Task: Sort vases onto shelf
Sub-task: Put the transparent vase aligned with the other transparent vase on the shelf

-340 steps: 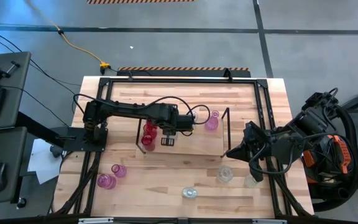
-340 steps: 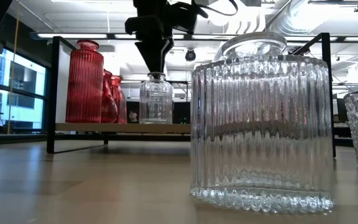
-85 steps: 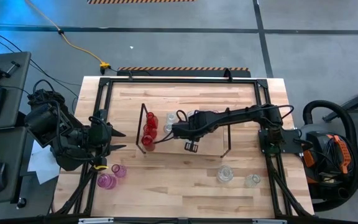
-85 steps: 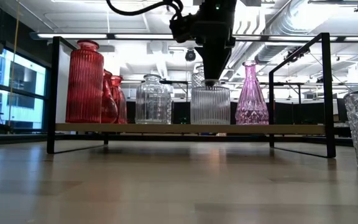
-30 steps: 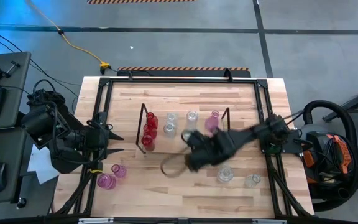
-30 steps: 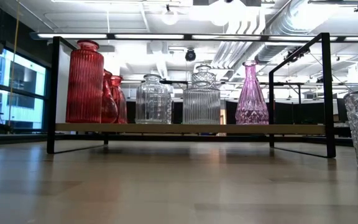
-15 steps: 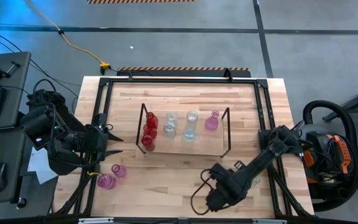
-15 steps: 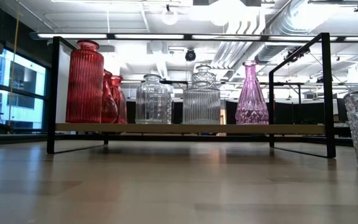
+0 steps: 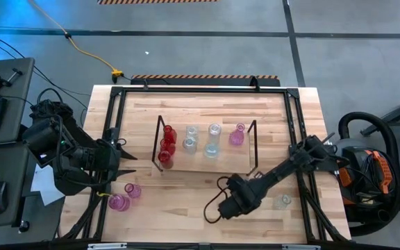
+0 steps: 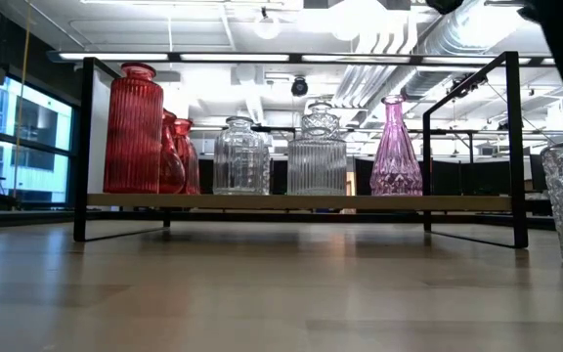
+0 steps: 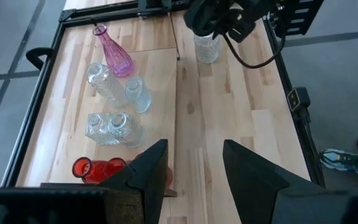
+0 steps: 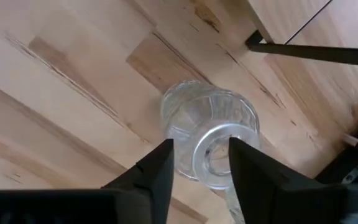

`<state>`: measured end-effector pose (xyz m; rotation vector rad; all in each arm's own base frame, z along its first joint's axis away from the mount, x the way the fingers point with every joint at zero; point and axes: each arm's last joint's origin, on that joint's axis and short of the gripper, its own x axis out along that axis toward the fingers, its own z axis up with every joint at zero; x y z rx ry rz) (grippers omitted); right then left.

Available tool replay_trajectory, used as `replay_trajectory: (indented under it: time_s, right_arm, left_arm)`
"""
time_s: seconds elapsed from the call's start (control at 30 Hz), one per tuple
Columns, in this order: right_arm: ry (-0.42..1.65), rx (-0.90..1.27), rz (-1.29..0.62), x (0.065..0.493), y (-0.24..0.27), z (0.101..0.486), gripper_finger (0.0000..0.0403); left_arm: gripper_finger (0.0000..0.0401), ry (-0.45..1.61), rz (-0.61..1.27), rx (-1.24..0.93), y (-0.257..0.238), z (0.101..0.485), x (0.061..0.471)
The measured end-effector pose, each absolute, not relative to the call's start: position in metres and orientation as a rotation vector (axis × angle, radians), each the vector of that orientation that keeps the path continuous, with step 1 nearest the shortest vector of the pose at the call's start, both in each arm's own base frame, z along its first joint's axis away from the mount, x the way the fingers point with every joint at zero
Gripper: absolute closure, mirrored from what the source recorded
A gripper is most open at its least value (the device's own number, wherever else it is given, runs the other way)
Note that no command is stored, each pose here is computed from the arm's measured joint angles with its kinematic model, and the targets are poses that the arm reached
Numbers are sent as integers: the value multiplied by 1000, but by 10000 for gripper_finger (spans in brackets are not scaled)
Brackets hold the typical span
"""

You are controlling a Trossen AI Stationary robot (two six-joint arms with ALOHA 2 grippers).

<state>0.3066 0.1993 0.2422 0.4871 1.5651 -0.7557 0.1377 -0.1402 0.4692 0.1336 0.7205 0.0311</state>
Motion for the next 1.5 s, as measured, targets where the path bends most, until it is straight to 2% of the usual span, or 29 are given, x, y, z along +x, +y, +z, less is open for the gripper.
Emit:
replay_trajectory:
  time_s: [0.23,1.03,1.23,1.5]
  right_arm:
    - [1613,498,-784,306,193,233,245]
    - [1565,606,-798,303,210,239,245]
    - [1524,605,-762,302,214,230,245]
    - [1589,586,-811,296,211,223,245]
  left_arm:
    - [254,720,39,112,-140,469,138]
    - [254,720,27,132,-141,469,137]
    - [254,720,28,133,-141,469,137]
    - [254,723,27,123,-141,469,137]
